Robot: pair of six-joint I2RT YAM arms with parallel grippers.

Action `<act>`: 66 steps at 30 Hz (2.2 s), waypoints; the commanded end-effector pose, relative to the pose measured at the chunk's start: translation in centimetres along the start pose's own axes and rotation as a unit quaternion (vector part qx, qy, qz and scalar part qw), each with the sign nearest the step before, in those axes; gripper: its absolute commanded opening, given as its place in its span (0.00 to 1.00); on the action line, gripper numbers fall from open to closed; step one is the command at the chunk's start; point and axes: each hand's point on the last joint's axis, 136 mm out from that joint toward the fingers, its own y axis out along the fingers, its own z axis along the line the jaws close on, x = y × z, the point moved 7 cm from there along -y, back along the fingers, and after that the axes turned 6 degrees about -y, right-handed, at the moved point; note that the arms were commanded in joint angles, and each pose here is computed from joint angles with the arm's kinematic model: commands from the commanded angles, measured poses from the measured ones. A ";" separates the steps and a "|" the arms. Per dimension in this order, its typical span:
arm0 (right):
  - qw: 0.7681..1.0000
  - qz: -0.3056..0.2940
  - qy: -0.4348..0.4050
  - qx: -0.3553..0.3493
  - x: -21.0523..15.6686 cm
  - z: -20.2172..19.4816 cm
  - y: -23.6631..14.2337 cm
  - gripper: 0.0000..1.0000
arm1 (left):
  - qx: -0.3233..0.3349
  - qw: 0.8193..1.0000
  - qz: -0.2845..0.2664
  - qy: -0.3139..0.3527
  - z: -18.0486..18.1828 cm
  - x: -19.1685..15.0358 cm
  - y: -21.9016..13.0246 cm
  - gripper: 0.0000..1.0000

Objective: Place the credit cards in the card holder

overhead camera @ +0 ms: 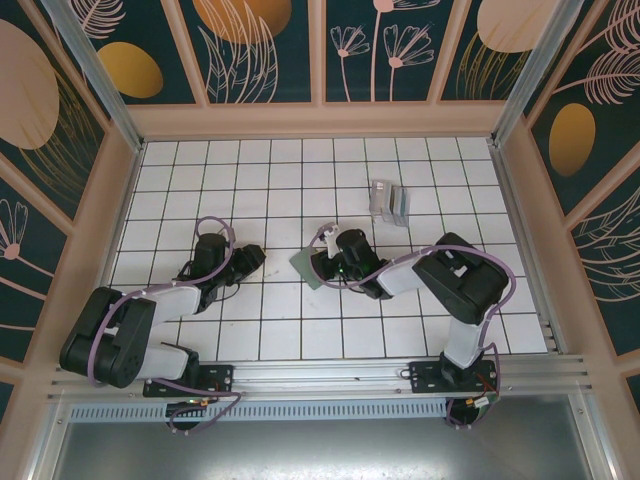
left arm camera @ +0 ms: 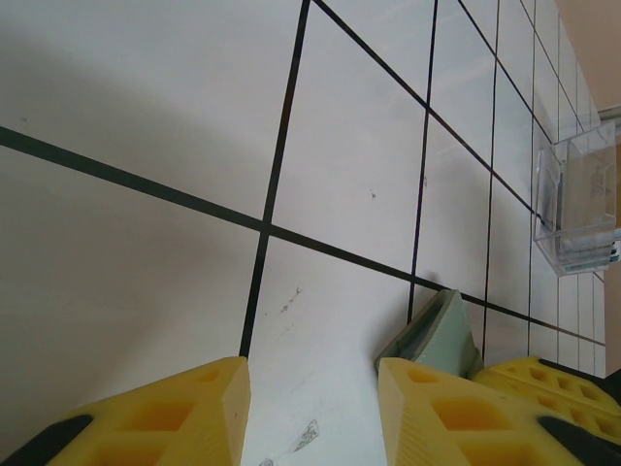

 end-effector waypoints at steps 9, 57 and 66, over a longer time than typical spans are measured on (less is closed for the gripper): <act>1.000 0.006 -0.014 0.017 -0.7 0.6 0.0 0.00 | 0.006 1.000 0.003 -0.002 0.7 -0.5 0.3 0.41; 0.927 -0.289 -0.084 -0.222 11.3 0.4 -20.4 0.99 | 0.119 0.931 -0.291 0.186 -6.5 8.4 -8.1 0.99; 0.840 -0.308 0.018 -0.447 7.4 -7.7 -27.2 0.99 | 0.222 0.817 -0.414 0.335 -4.7 9.8 -9.8 0.99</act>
